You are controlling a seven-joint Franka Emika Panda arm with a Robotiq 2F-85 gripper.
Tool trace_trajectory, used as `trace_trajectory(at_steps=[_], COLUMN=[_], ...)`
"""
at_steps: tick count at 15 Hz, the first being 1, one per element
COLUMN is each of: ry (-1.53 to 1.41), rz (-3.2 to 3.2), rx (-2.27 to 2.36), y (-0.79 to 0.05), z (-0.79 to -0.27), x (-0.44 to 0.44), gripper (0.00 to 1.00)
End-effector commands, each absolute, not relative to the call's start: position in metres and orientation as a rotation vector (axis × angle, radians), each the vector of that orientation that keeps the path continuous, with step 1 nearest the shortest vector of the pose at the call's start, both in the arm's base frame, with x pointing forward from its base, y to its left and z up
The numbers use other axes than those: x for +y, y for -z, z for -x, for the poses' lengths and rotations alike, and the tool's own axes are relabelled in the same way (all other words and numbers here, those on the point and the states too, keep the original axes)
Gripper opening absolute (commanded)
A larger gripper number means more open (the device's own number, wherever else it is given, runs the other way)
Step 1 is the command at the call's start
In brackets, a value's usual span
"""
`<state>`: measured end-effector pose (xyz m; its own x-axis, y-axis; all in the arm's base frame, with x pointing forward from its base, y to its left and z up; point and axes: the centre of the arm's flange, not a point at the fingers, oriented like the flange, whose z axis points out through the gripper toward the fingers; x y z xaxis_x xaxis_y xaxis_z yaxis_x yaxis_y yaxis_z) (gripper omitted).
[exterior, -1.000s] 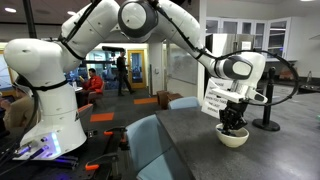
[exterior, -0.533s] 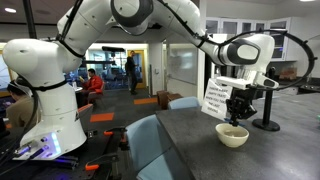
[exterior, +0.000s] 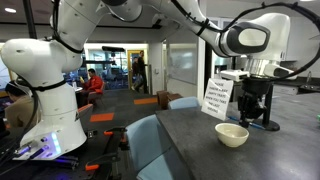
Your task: Remove the pen from the white bowl
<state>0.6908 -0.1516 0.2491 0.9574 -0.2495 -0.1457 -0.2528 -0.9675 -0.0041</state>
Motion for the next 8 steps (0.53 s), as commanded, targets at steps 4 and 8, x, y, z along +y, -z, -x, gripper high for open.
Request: trace_trajectory(at_steps=[4,8], ry=[-0.029,-0.007], rz=[3.009,2.945], rx=[0.915,1.181], y=[-0.216,-0.199], z=[-0.676,-0.662], x=[-0.144,-0.151], gripper=[0.04,0.04])
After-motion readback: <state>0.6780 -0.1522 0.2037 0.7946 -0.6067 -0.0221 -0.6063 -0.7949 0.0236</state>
